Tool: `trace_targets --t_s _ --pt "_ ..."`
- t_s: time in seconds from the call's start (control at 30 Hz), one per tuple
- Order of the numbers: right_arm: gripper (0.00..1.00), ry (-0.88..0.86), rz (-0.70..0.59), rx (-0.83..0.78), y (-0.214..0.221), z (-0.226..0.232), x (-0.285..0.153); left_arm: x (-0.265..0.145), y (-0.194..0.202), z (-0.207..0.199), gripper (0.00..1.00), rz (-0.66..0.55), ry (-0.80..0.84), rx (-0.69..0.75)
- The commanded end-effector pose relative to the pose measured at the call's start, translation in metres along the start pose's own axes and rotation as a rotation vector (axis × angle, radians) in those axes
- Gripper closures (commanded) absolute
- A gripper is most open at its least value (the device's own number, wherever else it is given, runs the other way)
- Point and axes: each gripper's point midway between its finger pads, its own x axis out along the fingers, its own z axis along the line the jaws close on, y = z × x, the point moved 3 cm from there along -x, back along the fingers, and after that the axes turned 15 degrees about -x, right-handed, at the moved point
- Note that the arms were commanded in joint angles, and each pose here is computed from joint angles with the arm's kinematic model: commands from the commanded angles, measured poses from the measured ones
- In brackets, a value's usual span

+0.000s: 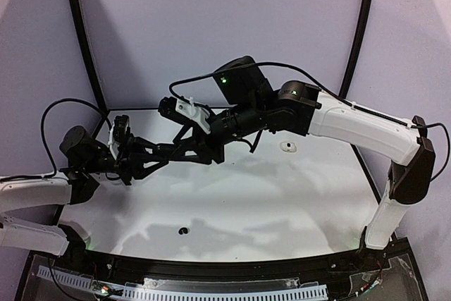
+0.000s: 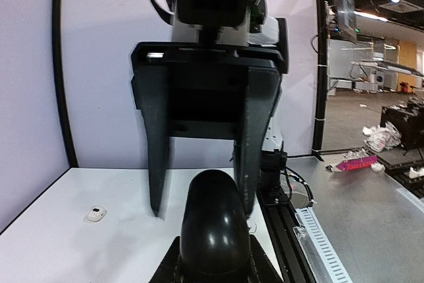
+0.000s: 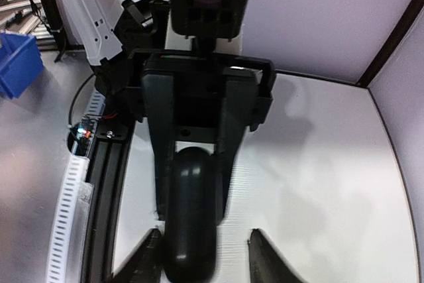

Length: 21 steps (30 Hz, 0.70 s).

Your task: Insert the wireless bluetooth earbuds into the charging case

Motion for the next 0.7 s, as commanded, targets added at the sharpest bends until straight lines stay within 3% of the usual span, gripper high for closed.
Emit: trace_targets --t_s 0.0,0.23,0.67 --pt "0.53 0.065 -0.031 0.009 -0.008 -0.013 -0.006 0.001 -0.001 -0.012 0.99 0.02 0.076 0.059" --pt "0.51 0.129 -0.026 0.051 -0.004 -0.028 -0.017 0.001 0.003 -0.019 0.99 0.057 0.138 0.107" --pt "0.51 0.204 -0.067 0.07 -0.014 -0.043 -0.039 0.001 0.014 -0.015 0.99 0.107 0.138 0.066"
